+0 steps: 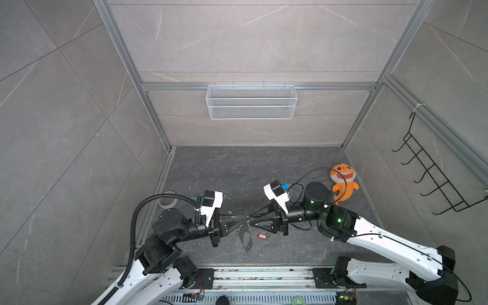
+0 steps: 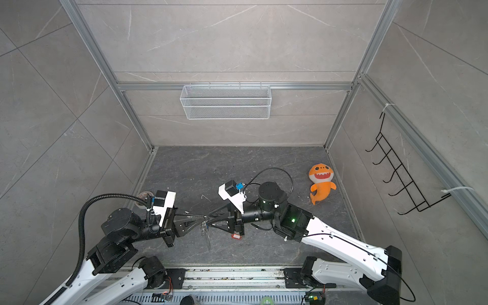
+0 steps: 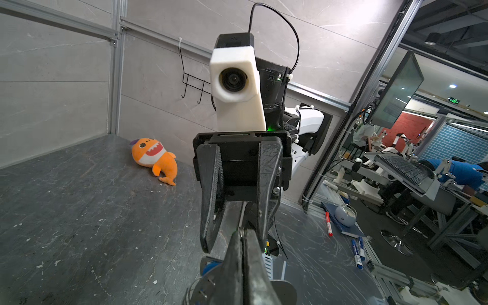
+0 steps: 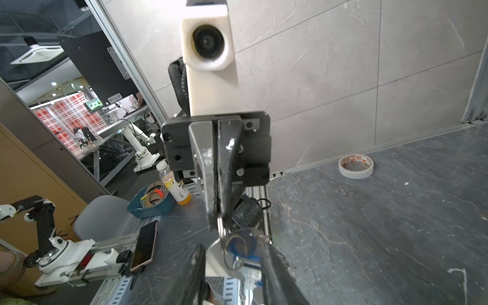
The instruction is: Remove the keys from the keyring
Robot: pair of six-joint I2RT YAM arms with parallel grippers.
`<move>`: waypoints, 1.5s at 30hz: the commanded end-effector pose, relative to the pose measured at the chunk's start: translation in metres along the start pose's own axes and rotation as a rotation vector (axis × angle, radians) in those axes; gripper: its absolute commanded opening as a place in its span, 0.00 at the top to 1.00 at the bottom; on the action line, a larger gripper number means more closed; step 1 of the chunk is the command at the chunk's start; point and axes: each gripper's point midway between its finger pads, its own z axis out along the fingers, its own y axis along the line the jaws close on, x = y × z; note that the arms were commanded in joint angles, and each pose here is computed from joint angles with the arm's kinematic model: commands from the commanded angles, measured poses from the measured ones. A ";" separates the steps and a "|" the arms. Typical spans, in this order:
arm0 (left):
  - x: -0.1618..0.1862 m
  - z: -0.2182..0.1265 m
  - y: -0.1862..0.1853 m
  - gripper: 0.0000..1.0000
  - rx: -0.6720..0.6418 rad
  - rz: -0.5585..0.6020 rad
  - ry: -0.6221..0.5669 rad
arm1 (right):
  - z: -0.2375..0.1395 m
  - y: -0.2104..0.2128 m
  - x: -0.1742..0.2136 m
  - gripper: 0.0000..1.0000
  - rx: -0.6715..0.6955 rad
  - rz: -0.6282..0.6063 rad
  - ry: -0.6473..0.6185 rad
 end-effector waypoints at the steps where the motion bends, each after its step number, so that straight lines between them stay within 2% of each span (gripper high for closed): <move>1: -0.016 -0.001 -0.004 1.00 0.007 0.048 -0.061 | 0.003 0.005 -0.002 0.63 -0.037 0.007 -0.023; 7: -0.017 -0.001 -0.002 1.00 -0.004 0.047 -0.066 | 0.005 0.002 0.001 0.74 -0.030 0.016 -0.014; 15: -0.019 -0.003 0.002 1.00 -0.028 0.045 -0.080 | 0.009 0.001 0.006 0.81 -0.034 0.029 -0.001; 21: -0.021 -0.004 -0.001 1.00 -0.022 0.041 -0.084 | 0.007 -0.003 0.010 1.00 -0.006 0.032 0.014; 23: -0.019 -0.005 -0.002 1.00 -0.026 0.029 -0.066 | 0.005 -0.004 0.012 1.00 0.017 0.032 0.030; 25: -0.016 -0.005 -0.004 0.80 -0.022 0.019 -0.031 | 0.001 -0.004 0.016 1.00 0.037 0.028 0.076; 26: -0.014 -0.006 -0.004 0.74 -0.027 0.012 -0.012 | -0.001 -0.005 0.019 1.00 0.052 0.029 0.103; 29: -0.002 -0.006 -0.002 0.66 -0.042 -0.021 0.075 | -0.008 -0.006 0.030 1.00 0.086 0.026 0.207; 36: 0.022 0.001 0.001 0.64 -0.038 -0.103 0.284 | -0.019 -0.002 0.039 1.00 0.099 0.030 0.380; 40: 0.025 0.005 -0.002 0.64 -0.010 -0.120 0.333 | -0.020 -0.003 0.039 1.00 0.103 0.035 0.441; 45: 0.024 0.009 -0.003 0.70 0.009 -0.127 0.352 | -0.020 -0.002 0.035 1.00 0.102 0.038 0.475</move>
